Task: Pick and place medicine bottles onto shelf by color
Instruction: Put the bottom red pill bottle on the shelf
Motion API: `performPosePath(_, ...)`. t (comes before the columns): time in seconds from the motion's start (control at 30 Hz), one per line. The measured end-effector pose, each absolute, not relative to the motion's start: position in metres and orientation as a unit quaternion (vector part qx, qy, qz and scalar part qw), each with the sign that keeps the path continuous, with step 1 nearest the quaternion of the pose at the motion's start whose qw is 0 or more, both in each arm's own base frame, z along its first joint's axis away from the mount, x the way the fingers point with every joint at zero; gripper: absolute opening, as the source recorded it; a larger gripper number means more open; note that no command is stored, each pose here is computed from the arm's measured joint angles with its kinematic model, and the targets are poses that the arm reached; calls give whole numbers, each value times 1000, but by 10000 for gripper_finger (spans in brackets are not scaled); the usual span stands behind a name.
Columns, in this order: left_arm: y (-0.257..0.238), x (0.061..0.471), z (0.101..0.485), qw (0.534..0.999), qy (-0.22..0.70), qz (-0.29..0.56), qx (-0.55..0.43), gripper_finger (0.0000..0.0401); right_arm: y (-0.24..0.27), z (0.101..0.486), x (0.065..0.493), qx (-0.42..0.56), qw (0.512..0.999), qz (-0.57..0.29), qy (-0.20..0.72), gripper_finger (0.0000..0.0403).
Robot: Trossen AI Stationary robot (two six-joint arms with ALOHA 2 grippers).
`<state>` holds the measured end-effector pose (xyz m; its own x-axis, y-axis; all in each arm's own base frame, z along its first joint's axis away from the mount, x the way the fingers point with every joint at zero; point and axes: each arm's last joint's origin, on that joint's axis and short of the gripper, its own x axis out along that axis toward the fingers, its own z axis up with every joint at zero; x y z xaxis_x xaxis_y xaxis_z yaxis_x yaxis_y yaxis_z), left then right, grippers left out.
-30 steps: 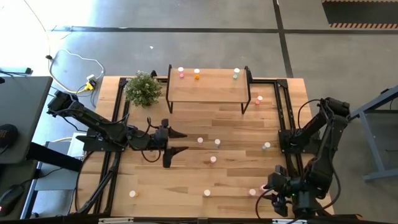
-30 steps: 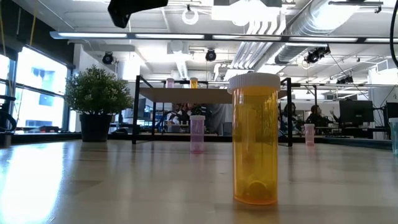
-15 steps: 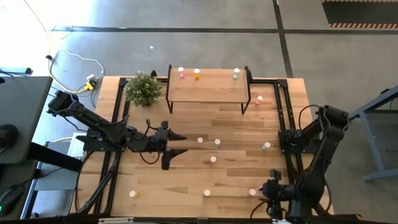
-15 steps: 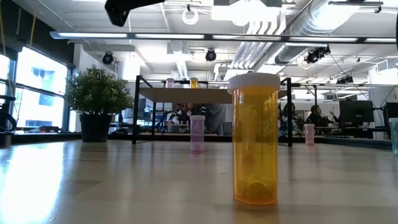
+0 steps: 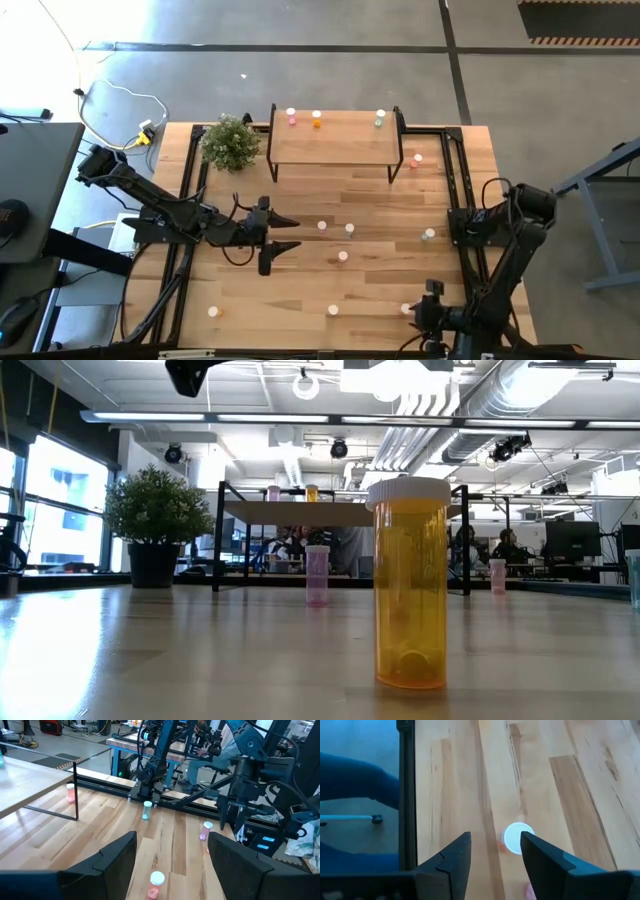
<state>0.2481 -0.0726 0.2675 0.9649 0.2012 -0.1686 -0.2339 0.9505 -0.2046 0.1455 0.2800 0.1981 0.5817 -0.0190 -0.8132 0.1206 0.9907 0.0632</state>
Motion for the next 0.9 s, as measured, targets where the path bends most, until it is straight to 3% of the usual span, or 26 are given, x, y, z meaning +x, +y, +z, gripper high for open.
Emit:
performPosePath(0.33,-73,248,267,985,78,111,-106,236,262,195,167,67,850,-67,519,187)
performPosePath(0.9,-73,248,266,985,79,111,-105,236,264,189,170,55,843,-54,532,198)
